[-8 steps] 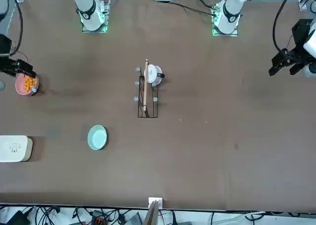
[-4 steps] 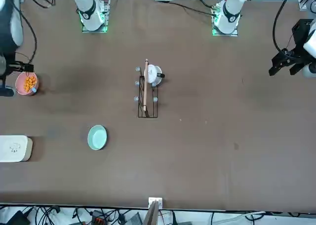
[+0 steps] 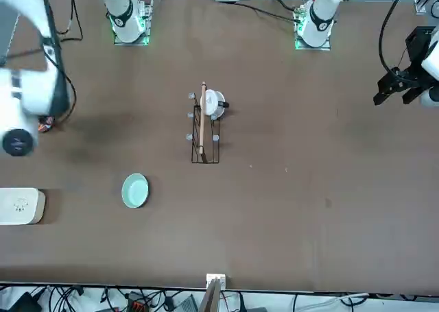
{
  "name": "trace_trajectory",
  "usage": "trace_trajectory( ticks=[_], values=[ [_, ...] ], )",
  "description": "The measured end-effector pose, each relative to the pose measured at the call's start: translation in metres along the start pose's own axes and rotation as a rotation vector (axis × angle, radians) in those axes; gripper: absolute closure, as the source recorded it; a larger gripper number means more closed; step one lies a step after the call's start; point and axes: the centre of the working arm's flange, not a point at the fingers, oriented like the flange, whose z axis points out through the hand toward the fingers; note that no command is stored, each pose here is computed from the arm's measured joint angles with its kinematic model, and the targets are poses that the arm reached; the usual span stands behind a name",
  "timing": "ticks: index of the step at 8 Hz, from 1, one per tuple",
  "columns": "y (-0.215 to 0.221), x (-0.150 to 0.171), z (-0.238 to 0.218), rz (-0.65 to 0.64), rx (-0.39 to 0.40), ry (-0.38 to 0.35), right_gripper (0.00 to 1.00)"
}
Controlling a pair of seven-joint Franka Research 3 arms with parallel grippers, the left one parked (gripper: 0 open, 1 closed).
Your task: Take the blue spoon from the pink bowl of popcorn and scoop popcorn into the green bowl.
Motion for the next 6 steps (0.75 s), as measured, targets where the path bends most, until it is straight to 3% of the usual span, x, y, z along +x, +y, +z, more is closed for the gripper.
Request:
trace_trajectory(
  ticks=[3, 5, 6],
  values=[
    [-0.030, 0.008, 0.035, 0.179, 0.026, 0.084, 0.00],
    [-0.071, 0.017, 0.063, 0.220, -0.025, 0.184, 0.00],
    [-0.089, 0.021, 0.081, 0.210, -0.062, 0.198, 0.00]
  ],
)
